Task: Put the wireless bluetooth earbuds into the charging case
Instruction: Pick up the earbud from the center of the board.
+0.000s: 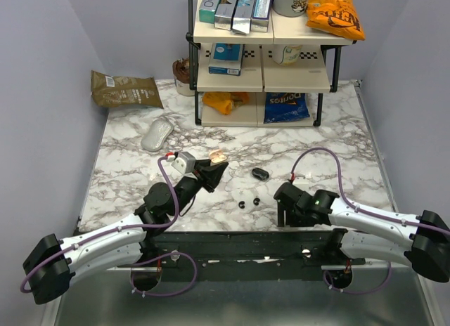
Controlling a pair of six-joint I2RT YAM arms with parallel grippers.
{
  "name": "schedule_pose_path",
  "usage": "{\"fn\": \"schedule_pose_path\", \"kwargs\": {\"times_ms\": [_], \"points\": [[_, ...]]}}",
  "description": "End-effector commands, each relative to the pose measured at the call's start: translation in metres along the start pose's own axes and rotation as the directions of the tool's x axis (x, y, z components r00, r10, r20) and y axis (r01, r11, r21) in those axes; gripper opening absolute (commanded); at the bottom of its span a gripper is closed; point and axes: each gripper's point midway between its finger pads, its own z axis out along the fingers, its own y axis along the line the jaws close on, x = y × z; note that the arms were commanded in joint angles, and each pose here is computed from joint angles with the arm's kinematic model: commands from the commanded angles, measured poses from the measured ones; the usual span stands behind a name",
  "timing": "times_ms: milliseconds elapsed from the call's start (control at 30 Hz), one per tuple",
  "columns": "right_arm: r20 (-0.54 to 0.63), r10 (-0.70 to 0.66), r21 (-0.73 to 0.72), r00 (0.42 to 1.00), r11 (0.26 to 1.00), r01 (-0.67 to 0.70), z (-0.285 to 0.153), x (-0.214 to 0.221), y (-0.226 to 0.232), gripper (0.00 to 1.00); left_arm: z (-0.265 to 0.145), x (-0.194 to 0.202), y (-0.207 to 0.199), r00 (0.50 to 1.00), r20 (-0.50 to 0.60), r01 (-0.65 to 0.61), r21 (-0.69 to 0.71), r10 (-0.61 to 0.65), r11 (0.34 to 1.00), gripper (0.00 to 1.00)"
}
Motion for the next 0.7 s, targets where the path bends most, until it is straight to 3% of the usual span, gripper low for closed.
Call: {"fn": "schedule_pose_path", "kwargs": {"times_ms": [0,667], "points": [[0.049,0.034,0.017,0.998,0.999,-0.035,0.005,-0.008,0.000,0.75,0.002,-0.006,-0.003,1.000,0.022,0.018,-0.004,-0.018,1.000,0.00],[-0.020,0.029,-0.005,0.999,1.000,-0.029,0.016,0.010,0.007,0.59,0.001,-0.002,-0.004,1.000,0.005,-0.001,-0.003,0.001,1.000,0.00]]}}
